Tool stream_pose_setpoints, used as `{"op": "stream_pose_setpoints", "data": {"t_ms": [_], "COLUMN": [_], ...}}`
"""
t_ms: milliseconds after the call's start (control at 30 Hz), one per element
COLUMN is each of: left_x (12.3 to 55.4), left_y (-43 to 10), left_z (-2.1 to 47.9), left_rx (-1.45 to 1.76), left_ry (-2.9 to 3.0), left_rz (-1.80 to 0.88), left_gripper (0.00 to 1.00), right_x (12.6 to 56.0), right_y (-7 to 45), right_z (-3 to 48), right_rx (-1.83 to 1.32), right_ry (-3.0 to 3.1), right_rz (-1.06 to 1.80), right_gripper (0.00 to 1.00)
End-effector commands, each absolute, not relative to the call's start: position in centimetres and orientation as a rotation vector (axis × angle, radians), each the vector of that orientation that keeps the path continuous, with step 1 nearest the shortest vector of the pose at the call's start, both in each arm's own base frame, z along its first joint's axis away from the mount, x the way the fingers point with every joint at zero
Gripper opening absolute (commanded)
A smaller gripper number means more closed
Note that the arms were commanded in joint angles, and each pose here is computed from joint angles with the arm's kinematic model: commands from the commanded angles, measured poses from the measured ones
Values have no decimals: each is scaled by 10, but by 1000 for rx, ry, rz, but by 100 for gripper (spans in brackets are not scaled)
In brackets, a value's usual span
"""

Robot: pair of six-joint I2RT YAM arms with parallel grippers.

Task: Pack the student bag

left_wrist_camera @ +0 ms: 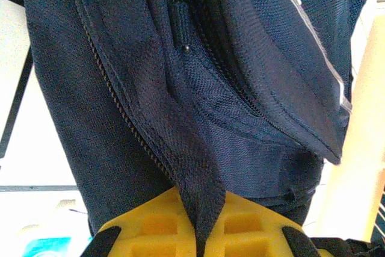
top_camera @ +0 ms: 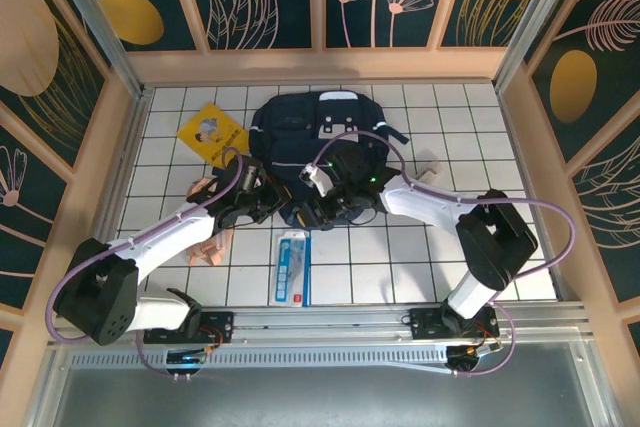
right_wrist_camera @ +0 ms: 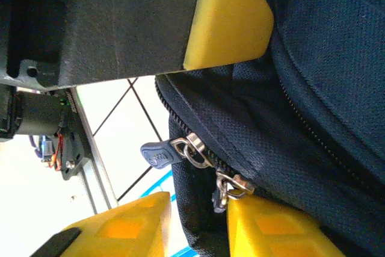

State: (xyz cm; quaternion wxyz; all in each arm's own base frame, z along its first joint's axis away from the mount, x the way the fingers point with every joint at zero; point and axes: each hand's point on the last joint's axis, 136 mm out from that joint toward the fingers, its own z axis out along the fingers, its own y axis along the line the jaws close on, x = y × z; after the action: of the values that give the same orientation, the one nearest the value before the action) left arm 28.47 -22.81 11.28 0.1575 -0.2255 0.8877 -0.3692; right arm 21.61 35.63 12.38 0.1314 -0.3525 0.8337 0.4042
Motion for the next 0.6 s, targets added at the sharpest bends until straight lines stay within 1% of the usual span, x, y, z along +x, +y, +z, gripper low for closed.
{"op": "stream_pose_setpoints", "data": {"t_ms": [0, 67, 167, 233, 300, 367, 433, 500, 567], "left_x": [285, 286, 286, 285, 285, 284, 285, 285, 287], "left_y": [-253, -253, -254, -255, -254, -254, -252, -250, -248], "left_z": [149, 149, 151, 151, 150, 150, 150, 149, 149], "left_rx": [-497, -497, -488, -483, -483, -483, -489, -493, -489], "left_ry": [2464, 2462, 2461, 2464, 2467, 2467, 2461, 2456, 2449], "left_rz": [-1256, -1257, -1263, -1265, -1265, -1263, -1254, -1240, -1216], "left_gripper": [0, 0, 0, 0, 0, 0, 0, 0, 0], "right_x": [229, 240, 247, 255, 270, 275, 278, 278, 276], "right_y": [358, 352, 350, 346, 334, 327, 322, 319, 317], "right_z": [134, 130, 122, 116, 112, 116, 124, 131, 139], "right_rx": [-982, -913, -840, -760, -624, -542, -477, -448, -453], "right_ry": [2370, 2386, 2402, 2410, 2409, 2384, 2356, 2345, 2341], "right_rz": [1182, 1115, 1033, 892, 686, 585, 542, 548, 551], "right_gripper": [30, 34, 35, 34, 31, 24, 12, 5, 1]}}
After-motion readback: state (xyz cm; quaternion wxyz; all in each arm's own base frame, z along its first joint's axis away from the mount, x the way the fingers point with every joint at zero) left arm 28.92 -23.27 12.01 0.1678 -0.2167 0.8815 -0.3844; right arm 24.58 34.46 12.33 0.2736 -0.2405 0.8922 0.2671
